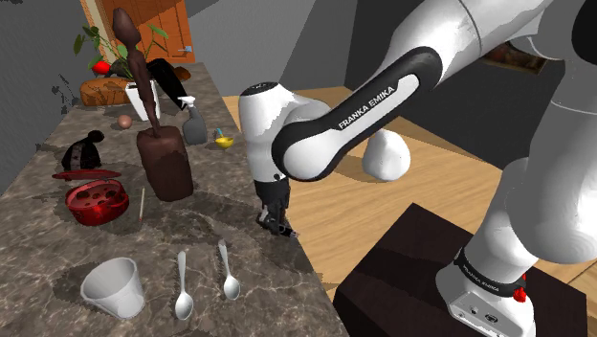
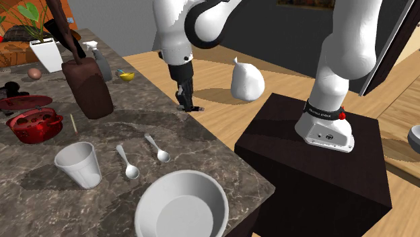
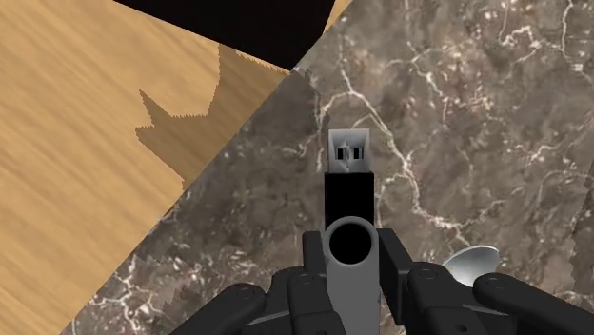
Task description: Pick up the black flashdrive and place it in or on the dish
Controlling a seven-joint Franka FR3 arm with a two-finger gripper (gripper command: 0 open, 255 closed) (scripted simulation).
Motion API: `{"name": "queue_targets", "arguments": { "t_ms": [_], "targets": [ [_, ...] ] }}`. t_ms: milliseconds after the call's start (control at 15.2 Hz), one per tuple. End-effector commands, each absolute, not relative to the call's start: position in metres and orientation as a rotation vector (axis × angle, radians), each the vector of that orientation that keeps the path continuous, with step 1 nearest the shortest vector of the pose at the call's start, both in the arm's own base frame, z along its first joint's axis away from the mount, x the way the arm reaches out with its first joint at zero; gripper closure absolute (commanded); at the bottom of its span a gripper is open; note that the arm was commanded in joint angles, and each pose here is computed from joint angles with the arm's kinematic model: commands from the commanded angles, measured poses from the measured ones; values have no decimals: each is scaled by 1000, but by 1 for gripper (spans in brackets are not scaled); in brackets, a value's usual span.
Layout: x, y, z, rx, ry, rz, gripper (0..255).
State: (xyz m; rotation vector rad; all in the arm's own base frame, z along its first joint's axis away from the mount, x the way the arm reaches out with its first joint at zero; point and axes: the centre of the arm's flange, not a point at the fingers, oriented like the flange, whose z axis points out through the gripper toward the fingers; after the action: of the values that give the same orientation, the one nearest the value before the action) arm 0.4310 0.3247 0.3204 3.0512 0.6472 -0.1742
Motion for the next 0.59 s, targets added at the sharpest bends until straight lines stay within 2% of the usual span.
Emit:
{"name": "queue_targets", "arguments": {
  "t_ms": [0, 528],
  "targets": [
    [417, 348, 321, 3052, 646, -175, 255],
    [358, 436, 322, 3052, 646, -175, 255]
  ]
}}
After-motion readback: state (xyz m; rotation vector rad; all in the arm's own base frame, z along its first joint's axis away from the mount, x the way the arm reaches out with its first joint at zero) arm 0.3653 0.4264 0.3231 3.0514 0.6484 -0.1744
